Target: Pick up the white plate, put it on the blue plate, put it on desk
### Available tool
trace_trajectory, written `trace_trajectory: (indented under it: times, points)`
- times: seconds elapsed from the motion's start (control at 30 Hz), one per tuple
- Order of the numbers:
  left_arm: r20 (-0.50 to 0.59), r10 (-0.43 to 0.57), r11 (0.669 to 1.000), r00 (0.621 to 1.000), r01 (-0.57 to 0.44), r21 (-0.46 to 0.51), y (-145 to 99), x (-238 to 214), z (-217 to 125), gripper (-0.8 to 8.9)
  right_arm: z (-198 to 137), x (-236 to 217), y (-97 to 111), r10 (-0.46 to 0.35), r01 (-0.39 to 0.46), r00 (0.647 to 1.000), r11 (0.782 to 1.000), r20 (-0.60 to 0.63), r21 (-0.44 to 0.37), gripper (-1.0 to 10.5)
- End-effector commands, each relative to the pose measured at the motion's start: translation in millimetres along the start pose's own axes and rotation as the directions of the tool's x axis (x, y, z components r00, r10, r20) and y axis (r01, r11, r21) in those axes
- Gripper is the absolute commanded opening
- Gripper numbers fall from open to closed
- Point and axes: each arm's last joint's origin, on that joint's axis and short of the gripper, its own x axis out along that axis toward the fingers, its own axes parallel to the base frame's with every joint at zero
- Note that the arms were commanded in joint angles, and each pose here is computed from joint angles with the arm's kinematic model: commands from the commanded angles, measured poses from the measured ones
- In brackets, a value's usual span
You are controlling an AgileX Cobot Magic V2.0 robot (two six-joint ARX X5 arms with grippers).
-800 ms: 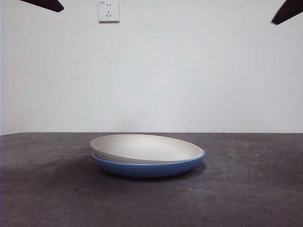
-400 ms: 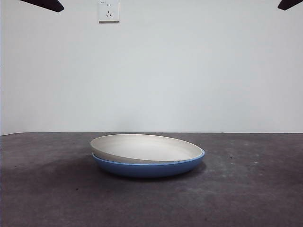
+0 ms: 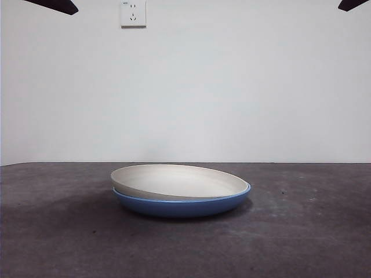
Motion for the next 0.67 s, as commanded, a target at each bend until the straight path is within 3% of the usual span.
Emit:
trace_trajectory:
  times: [0.03,0.13,0.2,0.27,0.33,0.67]
  points:
    - [0.009,-0.008,1.0,1.0,0.008,0.024,-1.2,0.3,3.2,3.03,3.8,-1.4,2.5,0.008,-0.008,1.0,1.0,0.01,-0.023,3.4]
    - [0.008,-0.008,1.0,1.0,0.008,0.024,-1.2,0.3,3.2,2.79,3.7,-1.4,2.5,0.009,-0.008,1.0,1.0,0.01,-0.023,3.4]
    - [0.008,-0.008,1.0,1.0,0.008,0.025,-1.2,0.3,3.2,1.55,3.6,-1.4,2.5,0.009,-0.008,1.0,1.0,0.009,-0.021,2.9]
    - [0.009,-0.008,1.0,1.0,0.008,0.025,-1.2,0.3,3.2,-0.02,3.1,-1.4,2.4,0.008,-0.008,1.0,1.0,0.004,-0.019,1.5]
    - [0.008,-0.008,1.0,1.0,0.008,0.025,-1.2,0.3,3.2,0.15,2.7,-1.4,2.3,0.007,-0.007,1.0,1.0,0.0,-0.02,0.0]
    - [0.009,-0.008,1.0,1.0,0.008,0.024,-1.2,0.3,3.2,0.15,5.3,-1.5,2.6,0.009,-0.009,1.0,1.0,0.027,-0.029,0.1]
